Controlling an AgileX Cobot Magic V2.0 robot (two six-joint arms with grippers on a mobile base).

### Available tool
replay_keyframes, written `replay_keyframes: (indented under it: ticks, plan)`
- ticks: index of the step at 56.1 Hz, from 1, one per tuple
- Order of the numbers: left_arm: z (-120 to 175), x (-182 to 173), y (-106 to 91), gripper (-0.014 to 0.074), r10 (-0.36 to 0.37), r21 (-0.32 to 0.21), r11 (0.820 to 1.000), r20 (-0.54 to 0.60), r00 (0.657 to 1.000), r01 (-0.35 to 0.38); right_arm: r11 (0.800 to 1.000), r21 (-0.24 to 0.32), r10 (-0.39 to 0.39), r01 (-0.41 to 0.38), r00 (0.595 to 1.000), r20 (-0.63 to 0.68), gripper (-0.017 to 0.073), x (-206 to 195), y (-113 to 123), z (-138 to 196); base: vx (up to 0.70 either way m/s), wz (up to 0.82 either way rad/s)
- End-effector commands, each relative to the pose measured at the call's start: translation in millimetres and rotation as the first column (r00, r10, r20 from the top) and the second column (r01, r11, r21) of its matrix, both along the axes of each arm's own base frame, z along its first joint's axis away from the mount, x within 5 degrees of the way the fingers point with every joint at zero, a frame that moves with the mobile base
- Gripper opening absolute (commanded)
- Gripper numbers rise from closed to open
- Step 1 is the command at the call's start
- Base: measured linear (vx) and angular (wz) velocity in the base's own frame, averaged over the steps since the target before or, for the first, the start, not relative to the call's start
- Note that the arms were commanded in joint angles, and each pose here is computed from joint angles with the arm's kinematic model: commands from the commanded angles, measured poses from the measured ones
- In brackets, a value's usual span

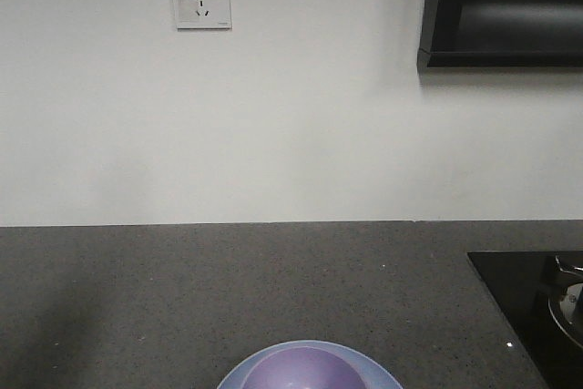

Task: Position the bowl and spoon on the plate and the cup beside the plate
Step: 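Grasp the brown paper cup rim with the left gripper, then carry the paper cup beside the plate and lower it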

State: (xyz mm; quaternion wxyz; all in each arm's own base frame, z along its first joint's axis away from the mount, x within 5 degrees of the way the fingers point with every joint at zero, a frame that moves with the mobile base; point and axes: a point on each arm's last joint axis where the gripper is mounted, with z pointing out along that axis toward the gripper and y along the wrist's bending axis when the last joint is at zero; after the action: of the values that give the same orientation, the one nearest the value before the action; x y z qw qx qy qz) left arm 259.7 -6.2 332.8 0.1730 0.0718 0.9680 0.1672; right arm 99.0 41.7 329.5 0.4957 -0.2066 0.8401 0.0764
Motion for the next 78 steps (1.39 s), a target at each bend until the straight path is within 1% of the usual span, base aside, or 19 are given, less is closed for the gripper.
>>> replay_keyframes:
  ticks: [1,11,23,28,31,41,46,48,51,53,58,61,63,67,69,72,74,75,78]
  plan:
    - [14,2,4.5,0.0390,-0.002,0.008,1.000,0.095,0.995,0.001,1.000,0.015,-0.001,-0.001,0.995,0.101,-0.0008,2,0,15,0.00,0.00]
    - [4,11,12.6,0.0390,0.030,0.007,0.999,0.067,0.997,-0.031,1.000,0.015,-0.001,-0.001,0.995,0.101,-0.0008,2,0,15,0.00,0.00]
    - [-10,25,11.4,0.0379,0.019,0.008,1.000,0.038,0.999,-0.019,1.000,0.014,-0.001,-0.001,0.995,0.100,-0.0008,2,0,15,0.00,0.00]
    - [-18,30,10.9,0.0326,0.019,0.011,1.000,0.011,1.000,-0.019,1.000,0.014,-0.001,-0.001,0.995,0.100,-0.0008,2,0,15,0.00,0.00]
    - [-21,32,10.7,0.0272,0.019,0.012,1.000,0.001,1.000,-0.019,1.000,0.014,-0.001,-0.001,0.995,0.100,-0.0008,2,0,15,0.00,0.00]
    - [-22,35,10.2,-0.0010,0.006,0.013,1.000,0.007,1.000,-0.006,1.000,0.014,-0.001,-0.001,0.995,0.100,-0.0008,2,0,15,0.00,0.00]
    - [-22,34,8.3,-0.0009,0.007,0.003,1.000,-0.001,1.000,-0.007,1.000,0.014,-0.001,-0.001,0.995,0.100,-0.0008,2,0,15,0.00,0.00]
    - [-21,32,6.2,-0.0009,0.004,-0.014,1.000,-0.002,1.000,-0.004,1.000,0.014,-0.001,-0.001,0.995,0.100,-0.0008,2,0,15,0.00,0.00]
    - [-16,30,-1.5,-0.0008,-0.027,-0.048,0.998,0.006,1.000,0.027,1.000,0.014,-0.001,-0.001,0.995,0.100,-0.0008,2,0,15,0.00,0.00]
    - [-12,28,-5.4,-0.0008,-0.050,-0.061,0.997,0.014,0.999,0.050,1.000,0.014,-0.001,-0.001,0.995,0.100,-0.0008,2,0,15,0.00,0.00]
    - [6,25,-21.4,-0.0008,-0.121,-0.101,0.987,0.061,0.991,0.127,1.000,0.014,-0.001,-0.001,0.995,0.100,-0.0008,2,0,15,0.00,0.00]
    - [20,23,-31.8,-0.0006,-0.163,-0.121,0.977,0.103,0.981,0.175,1.000,0.014,-0.001,-0.001,0.995,0.100,-0.0008,2,0,15,0.00,0.00]
    - [30,21,-40.4,-0.0006,-0.195,-0.135,0.968,0.135,0.972,0.213,1.000,0.014,-0.001,-0.001,0.995,0.100,-0.0008,2,0,15,0.00,0.00]
    - [48,19,-60.7,-0.0006,-0.271,-0.168,0.938,0.189,0.944,0.303,1.000,0.014,-0.001,-0.001,0.995,0.100,-0.0008,2,0,15,0.00,0.00]
    - [56,17,-72.0,-0.0006,-0.311,-0.187,0.917,0.216,0.926,0.352,1.000,0.014,-0.001,-0.001,0.995,0.100,-0.0008,2,0,15,0.00,0.00]
    - [68,14,-89.9,-0.0006,-0.370,-0.216,0.878,0.257,0.893,0.427,1.000,0.014,-0.001,-0.001,0.995,0.100,-0.0008,2,0,15,0.00,0.00]
    - [72,13,-98.7,-0.0006,-0.396,-0.228,0.858,0.276,0.876,0.460,1.000,0.014,-0.001,-0.001,0.995,0.100,-0.0008,2,0,15,0.00,0.00]
    - [75,11,-104.9,-0.0006,-0.411,-0.238,0.845,0.286,0.865,0.480,1.000,0.014,-0.001,-0.001,0.995,0.100,-0.0008,2,0,15,0.00,0.00]
    - [80,10,-119.0,-0.0006,-0.441,-0.256,0.816,0.302,0.845,0.518,1.000,0.014,-0.001,-0.001,0.995,0.100,-0.0008,2,0,15,0.00,0.00]
